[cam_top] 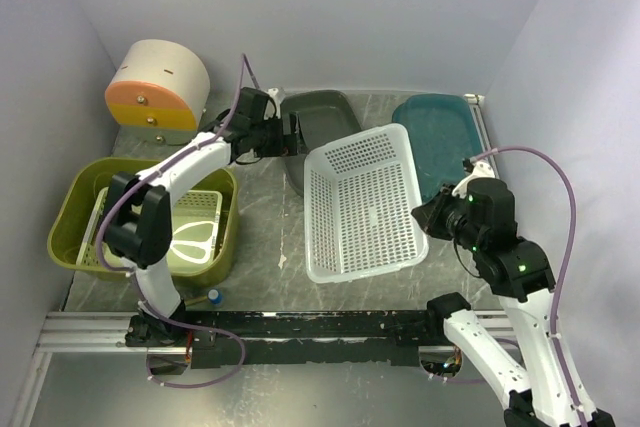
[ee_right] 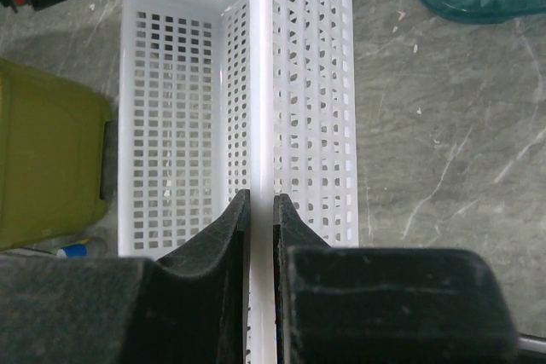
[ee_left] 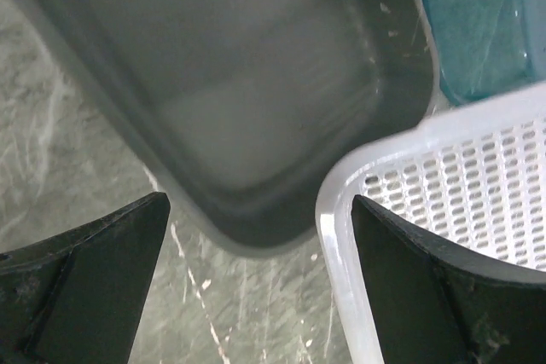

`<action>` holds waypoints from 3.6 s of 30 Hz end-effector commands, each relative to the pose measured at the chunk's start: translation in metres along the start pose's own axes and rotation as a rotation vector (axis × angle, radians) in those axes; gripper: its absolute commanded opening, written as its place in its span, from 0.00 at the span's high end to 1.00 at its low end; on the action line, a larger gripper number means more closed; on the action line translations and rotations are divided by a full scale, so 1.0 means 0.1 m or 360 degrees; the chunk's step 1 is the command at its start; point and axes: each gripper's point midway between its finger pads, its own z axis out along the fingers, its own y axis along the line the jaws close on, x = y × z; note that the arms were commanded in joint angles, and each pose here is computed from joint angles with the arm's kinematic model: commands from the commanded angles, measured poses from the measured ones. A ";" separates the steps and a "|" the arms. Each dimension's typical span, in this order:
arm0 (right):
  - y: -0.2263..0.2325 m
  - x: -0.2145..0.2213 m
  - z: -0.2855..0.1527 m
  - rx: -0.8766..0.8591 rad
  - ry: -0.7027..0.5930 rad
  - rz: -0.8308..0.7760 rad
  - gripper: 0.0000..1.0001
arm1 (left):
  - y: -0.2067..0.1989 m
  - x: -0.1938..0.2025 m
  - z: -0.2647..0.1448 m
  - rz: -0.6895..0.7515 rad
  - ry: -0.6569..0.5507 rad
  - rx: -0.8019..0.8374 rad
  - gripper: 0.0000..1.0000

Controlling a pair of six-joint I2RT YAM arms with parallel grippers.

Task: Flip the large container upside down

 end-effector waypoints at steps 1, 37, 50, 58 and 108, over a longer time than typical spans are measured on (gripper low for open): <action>-0.01 0.01 -0.20 0.0005 0.0000 -0.0011 1.00 | -0.21 -0.22 0.16 0.0001 -0.0049 0.0139 0.00; -0.24 -0.30 -0.70 0.0224 -0.0305 0.0087 1.00 | 0.77 -0.39 0.89 -0.0204 0.0111 -0.0182 0.00; 0.05 0.13 0.19 -0.0160 -0.0147 0.0220 1.00 | -0.33 -0.80 0.14 0.0058 -0.0112 0.0033 0.00; -0.31 0.31 0.56 0.0192 0.0084 0.0110 0.53 | -0.74 -0.85 -0.31 0.0151 -0.0200 0.0083 0.01; 2.30 0.01 0.77 -0.0929 0.0224 0.0138 1.00 | -0.60 -1.19 -1.98 0.0059 -0.0677 -0.0003 0.01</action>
